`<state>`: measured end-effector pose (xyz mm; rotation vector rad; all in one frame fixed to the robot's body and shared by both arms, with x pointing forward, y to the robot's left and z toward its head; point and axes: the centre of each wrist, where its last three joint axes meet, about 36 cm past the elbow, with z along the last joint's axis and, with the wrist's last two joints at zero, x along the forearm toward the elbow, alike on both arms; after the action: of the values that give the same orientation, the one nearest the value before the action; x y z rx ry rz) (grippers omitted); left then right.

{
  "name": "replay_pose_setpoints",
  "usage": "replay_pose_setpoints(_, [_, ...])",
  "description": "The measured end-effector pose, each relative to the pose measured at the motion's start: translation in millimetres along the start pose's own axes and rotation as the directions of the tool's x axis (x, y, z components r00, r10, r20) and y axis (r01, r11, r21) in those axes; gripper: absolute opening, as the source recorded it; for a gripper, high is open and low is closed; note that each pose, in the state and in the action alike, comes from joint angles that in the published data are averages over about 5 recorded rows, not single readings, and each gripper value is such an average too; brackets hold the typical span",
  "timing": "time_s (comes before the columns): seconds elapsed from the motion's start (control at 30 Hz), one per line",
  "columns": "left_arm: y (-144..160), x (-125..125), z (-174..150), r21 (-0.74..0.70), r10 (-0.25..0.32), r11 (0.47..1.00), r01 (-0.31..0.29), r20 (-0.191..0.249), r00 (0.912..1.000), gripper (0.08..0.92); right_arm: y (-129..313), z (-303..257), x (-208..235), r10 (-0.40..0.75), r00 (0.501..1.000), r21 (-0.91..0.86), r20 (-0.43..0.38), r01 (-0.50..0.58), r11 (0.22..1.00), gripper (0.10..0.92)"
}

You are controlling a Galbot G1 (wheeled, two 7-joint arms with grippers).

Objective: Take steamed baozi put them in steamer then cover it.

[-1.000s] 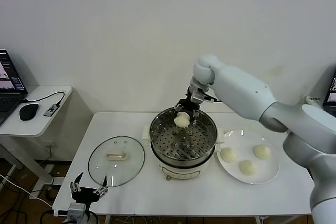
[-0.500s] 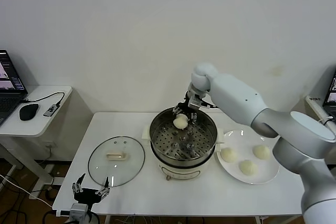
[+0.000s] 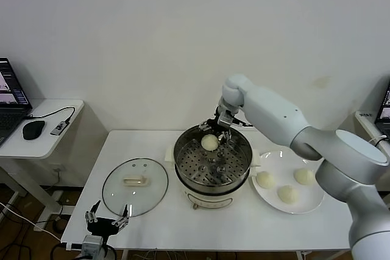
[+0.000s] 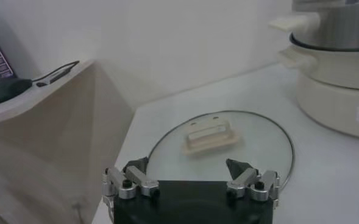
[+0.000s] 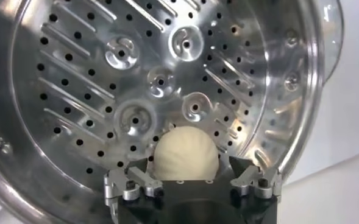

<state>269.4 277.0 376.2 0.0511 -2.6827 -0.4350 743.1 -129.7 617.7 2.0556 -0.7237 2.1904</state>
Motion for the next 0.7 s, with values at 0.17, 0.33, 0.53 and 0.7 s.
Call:
replay_pose_setpoints(0.17, [-0.4,2.4,-1.7,0.003,0.004,1.0,-0.004,0.003,1.0,0.823,14.9,5.3,38.7,0.047,0.999,-0.163,-0.011,-0.048,0.985,0.823])
replay_pose_setpoints(0.33, [-0.2,6.8,-4.7,0.009,0.012,1.0,-0.012,0.003,0.9999,0.823,42.0,7.2,81.1,0.096,0.995,-0.377,-0.041,-0.104,0.92,0.823])
replay_pose_setpoints(0.53, [2.9,10.4,-12.4,0.013,0.014,1.0,-0.014,0.017,0.9998,0.823,85.3,4.3,122.8,0.086,0.992,-0.608,-0.093,-0.124,0.784,0.823])
replay_pose_setpoints(0.7, [3.5,13.4,-16.8,0.01,0.023,1.0,-0.023,0.027,0.9994,0.823,130.0,-0.7,144.5,0.043,0.991,-0.756,-0.125,-0.123,0.643,0.823])
